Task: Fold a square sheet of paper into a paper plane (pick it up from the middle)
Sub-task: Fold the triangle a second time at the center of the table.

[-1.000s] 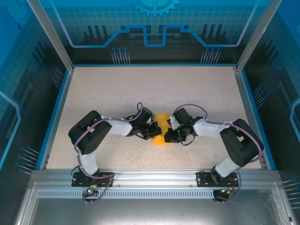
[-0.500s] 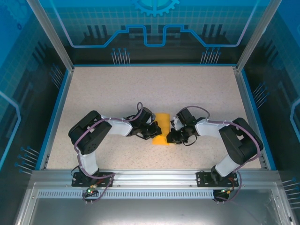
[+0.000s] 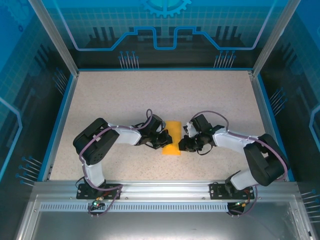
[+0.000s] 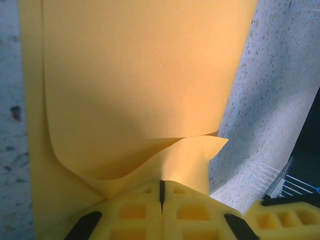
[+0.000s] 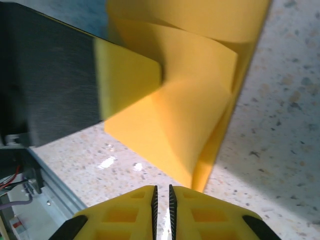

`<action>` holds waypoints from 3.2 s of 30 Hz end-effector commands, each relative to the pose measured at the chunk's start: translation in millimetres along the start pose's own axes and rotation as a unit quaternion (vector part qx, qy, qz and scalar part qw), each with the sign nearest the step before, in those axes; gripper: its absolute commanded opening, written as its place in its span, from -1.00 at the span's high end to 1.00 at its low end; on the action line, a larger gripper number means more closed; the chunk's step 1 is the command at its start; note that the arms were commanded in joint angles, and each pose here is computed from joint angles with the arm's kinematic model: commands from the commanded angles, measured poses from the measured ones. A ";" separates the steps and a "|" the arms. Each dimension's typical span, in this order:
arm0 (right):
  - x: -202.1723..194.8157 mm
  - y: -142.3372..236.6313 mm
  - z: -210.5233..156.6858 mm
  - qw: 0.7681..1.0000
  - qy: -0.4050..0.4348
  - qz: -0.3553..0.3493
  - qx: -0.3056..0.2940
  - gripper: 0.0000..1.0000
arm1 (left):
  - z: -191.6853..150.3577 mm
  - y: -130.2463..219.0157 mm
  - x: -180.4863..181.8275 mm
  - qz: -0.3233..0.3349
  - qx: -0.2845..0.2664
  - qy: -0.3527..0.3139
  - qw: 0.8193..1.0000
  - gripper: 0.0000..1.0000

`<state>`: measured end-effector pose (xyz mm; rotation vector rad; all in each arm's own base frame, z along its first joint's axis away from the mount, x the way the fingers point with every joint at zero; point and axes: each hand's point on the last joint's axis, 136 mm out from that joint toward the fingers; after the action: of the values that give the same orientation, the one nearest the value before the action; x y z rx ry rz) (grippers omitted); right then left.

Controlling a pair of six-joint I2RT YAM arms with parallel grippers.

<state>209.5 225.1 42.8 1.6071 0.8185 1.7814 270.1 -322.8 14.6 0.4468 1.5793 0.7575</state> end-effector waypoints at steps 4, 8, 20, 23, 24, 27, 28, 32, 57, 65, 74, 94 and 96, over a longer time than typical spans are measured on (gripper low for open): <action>17.1 -12.8 7.5 1.000 -0.004 0.016 0.016 0.66 | -8.8 -5.7 22.2 0.039 0.013 0.003 0.999 1.00; 7.6 -26.0 7.3 0.999 -0.017 0.007 0.032 0.68 | -8.7 -5.5 21.3 0.038 0.013 0.003 0.999 1.00; -41.8 -26.0 -37.0 0.996 -0.047 -0.039 0.072 0.68 | -8.9 -5.3 26.1 0.044 0.010 0.006 0.999 1.00; -40.3 -23.8 -43.3 0.995 -0.042 -0.032 0.080 0.68 | -8.8 -5.3 26.8 0.046 0.010 0.007 0.999 1.00; -40.5 -23.2 -45.8 0.995 -0.041 -0.030 0.082 0.68 | -8.8 -5.2 26.3 0.046 0.010 0.006 0.999 1.00; -41.2 -21.9 -52.6 0.995 -0.037 -0.027 0.091 0.67 | -8.5 -5.2 26.1 0.047 0.010 0.007 0.999 1.00; -42.4 -21.4 -54.4 0.995 -0.036 -0.029 0.092 0.67 | -9.1 -5.4 27.0 0.048 0.011 0.007 0.999 1.00; -51.4 -18.5 -61.9 0.993 -0.037 -0.048 0.097 0.66 | -8.9 -5.1 26.8 0.048 0.011 0.007 0.999 1.00; 0.8 -24.8 2.5 0.999 -0.014 0.013 0.029 0.63 | -6.9 -3.7 15.0 0.030 0.010 -0.002 0.999 1.00; -49.9 -39.1 -23.3 0.994 -0.048 -0.068 0.071 0.74 | -2.4 0.0 4.9 0.017 0.000 -0.017 1.000 1.00; -58.4 -36.5 -28.7 0.993 -0.052 -0.078 0.073 0.79 | 19.8 9.9 8.3 0.037 -0.042 -0.033 0.998 1.00; -58.1 -38.5 -30.3 0.994 -0.056 -0.060 0.072 0.79 | 54.4 31.6 36.7 0.046 -0.081 -0.005 0.996 1.00; -57.0 -38.6 -30.3 0.994 -0.056 -0.057 0.072 0.78 | 56.8 35.4 36.1 0.046 -0.084 -0.007 0.995 1.00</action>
<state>208.9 230.5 6.8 1.6932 0.8705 1.7390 312.8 -281.0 15.2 0.3857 1.5043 0.8857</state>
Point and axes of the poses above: each hand's point on the last joint's axis, 136 mm out from that joint toward the fingers, its own y axis back along the fingers, its own x axis along the line the jaws close on, z = x × y
